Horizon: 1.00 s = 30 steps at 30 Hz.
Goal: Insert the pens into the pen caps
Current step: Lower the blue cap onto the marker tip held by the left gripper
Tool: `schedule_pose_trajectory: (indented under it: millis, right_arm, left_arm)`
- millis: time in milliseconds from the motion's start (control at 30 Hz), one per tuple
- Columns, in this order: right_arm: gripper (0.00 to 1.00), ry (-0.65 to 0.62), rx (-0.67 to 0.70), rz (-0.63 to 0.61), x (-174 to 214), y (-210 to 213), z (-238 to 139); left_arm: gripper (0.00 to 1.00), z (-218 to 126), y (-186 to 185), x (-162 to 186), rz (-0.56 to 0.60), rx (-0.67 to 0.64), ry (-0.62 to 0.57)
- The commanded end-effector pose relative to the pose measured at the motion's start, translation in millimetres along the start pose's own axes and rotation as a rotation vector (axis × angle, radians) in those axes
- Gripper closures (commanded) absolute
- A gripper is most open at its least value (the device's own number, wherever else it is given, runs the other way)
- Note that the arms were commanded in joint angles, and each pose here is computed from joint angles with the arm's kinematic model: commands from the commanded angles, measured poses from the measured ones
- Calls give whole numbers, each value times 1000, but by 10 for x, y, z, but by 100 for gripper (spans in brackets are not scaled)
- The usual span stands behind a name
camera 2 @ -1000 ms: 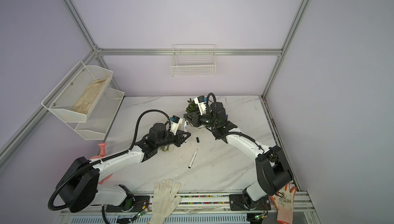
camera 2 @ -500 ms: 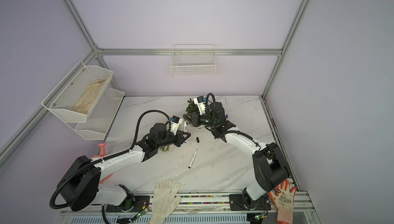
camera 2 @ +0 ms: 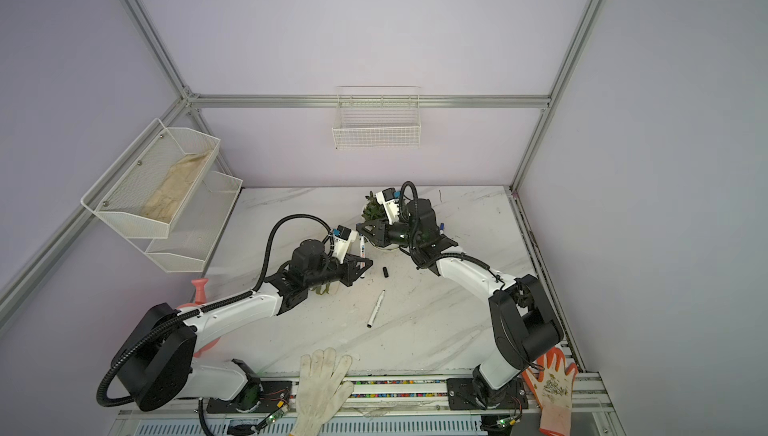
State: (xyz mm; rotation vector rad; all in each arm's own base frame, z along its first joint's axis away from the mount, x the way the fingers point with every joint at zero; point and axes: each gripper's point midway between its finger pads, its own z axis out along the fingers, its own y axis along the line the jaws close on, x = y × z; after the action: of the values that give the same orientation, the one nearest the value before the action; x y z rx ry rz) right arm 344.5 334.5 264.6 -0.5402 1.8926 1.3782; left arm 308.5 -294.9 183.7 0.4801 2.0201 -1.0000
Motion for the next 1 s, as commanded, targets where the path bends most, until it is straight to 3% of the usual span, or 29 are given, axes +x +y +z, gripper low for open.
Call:
schedule_pose_trajectory:
  millis: [0,300,600,967]
  right_arm:
    - [100,3,-40,-32,-50,171,-69]
    - [100,24,-62,-34,-6,250,-121]
    - [100,131,-46,-27,258,162,-130]
    - [100,211,-7,-4,565,134,-291]
  left_arm:
    - [100,-45,-175,-578,23,52,-151]
    - [100,-7,-49,-656,-45,68,-178]
    - [100,-141,-105,-1030,-88,169,-288]
    - [100,-227,50,-1219,-48,66,-362]
